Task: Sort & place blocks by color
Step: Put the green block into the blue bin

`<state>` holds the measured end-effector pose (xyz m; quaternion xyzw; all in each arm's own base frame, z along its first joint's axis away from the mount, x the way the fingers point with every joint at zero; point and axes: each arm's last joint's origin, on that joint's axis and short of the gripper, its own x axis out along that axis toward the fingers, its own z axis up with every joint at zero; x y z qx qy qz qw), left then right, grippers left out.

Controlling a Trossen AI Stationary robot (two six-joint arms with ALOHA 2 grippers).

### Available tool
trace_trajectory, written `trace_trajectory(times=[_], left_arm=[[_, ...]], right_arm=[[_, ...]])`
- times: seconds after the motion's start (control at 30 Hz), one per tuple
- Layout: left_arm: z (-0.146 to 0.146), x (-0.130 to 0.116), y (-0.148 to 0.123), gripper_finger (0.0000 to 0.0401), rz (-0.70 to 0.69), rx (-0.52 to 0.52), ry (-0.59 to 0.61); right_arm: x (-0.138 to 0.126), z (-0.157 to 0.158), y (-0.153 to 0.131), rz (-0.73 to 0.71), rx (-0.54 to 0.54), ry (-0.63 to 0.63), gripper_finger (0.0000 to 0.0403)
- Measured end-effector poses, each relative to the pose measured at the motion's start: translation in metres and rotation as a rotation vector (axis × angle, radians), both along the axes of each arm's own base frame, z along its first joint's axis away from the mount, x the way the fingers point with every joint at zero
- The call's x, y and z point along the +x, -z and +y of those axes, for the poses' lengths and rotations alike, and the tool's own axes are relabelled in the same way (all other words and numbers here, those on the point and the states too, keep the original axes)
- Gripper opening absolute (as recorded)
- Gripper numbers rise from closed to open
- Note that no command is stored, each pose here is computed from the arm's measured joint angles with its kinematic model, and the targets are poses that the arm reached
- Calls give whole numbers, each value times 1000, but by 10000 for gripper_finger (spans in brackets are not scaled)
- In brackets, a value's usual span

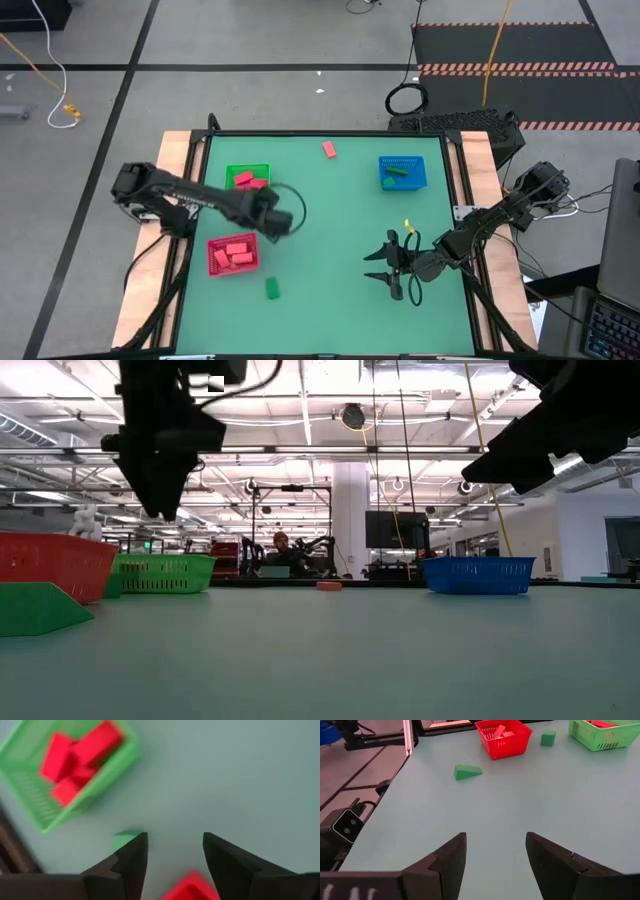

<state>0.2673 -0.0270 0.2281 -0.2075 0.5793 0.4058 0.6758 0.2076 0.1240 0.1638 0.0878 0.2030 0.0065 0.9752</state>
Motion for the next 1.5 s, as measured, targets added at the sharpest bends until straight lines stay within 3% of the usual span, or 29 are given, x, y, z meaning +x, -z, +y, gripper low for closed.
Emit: trace_trajectory(times=[0.17,0.37,0.67,0.87,1.23,1.5], left_arm=[[35,-4,0,194,63,-24,-127],[56,-8,8,234,107,-77,-187],[43,-21,28,310,198,-133,-168],[34,-23,32,344,211,-125,-138],[35,-29,51,354,196,-92,-131],[38,-35,59,354,222,-117,-152]], right_arm=[[0,0,0,4,-9,-3,199],[0,1,1,12,9,-27,199],[-2,2,3,49,13,-67,199],[0,-2,3,36,-57,-47,199],[12,-25,-1,-18,-247,113,199],[21,-44,-5,-30,-354,152,199]])
